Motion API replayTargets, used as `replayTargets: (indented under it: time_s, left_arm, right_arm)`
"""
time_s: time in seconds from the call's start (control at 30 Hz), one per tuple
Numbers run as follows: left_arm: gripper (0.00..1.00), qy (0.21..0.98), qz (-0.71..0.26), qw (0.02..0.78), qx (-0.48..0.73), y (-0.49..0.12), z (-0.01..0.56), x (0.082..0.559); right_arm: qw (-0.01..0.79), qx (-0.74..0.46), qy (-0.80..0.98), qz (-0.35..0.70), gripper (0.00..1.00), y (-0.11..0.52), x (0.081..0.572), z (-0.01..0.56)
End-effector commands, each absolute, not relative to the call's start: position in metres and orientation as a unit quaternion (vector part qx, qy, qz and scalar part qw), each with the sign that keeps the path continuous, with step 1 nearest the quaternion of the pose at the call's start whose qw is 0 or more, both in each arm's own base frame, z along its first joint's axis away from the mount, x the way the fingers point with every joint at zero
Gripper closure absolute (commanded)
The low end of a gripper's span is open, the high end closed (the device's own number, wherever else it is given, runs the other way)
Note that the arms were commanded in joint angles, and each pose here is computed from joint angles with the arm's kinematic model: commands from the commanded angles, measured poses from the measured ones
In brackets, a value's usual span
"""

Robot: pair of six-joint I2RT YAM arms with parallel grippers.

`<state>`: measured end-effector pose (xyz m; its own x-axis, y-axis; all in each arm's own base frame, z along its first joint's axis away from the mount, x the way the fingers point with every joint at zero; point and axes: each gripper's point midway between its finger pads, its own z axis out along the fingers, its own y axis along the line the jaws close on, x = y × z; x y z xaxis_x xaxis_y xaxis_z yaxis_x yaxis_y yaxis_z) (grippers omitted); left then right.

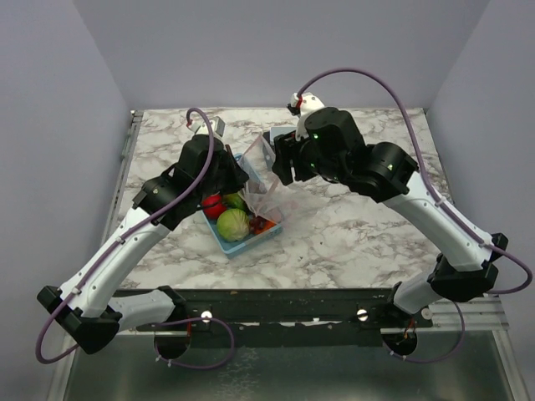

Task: Place the food in the zip-top bag and seal the zipper
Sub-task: Open the zipper of the food storage bag at the center of the board.

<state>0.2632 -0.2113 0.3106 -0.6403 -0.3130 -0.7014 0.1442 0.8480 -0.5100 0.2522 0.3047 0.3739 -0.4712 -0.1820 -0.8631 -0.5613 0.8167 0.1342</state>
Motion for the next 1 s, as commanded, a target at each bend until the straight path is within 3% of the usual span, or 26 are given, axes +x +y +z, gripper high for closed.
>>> replayTargets:
  time_s: [0.0,0.23,0.7,0.97]
  left_arm:
    - [1.00,0.851,-0.267,0.444,-0.086,-0.211,0.319,0.271]
    - [1.00,0.846,-0.264,0.451,-0.108,-0.212,0.317,0.269]
    - [1.00,0.832,-0.277,0.461,-0.140,-0.217,0.318,0.264]
    - [1.00,0.825,-0.279,0.470,-0.144,-0.216,0.323,0.262]
  right_arm:
    - [0.477,-0.203,0.845,0.131,0.34,0.296,0.264,0.370]
    - [0.478,-0.200,0.851,0.080,0.37,0.301,0.277,0.361]
    - [0.461,-0.205,0.863,0.021,0.61,0.300,0.289,0.333]
    - [0.463,-0.208,0.862,-0.019,0.97,0.282,0.290,0.332]
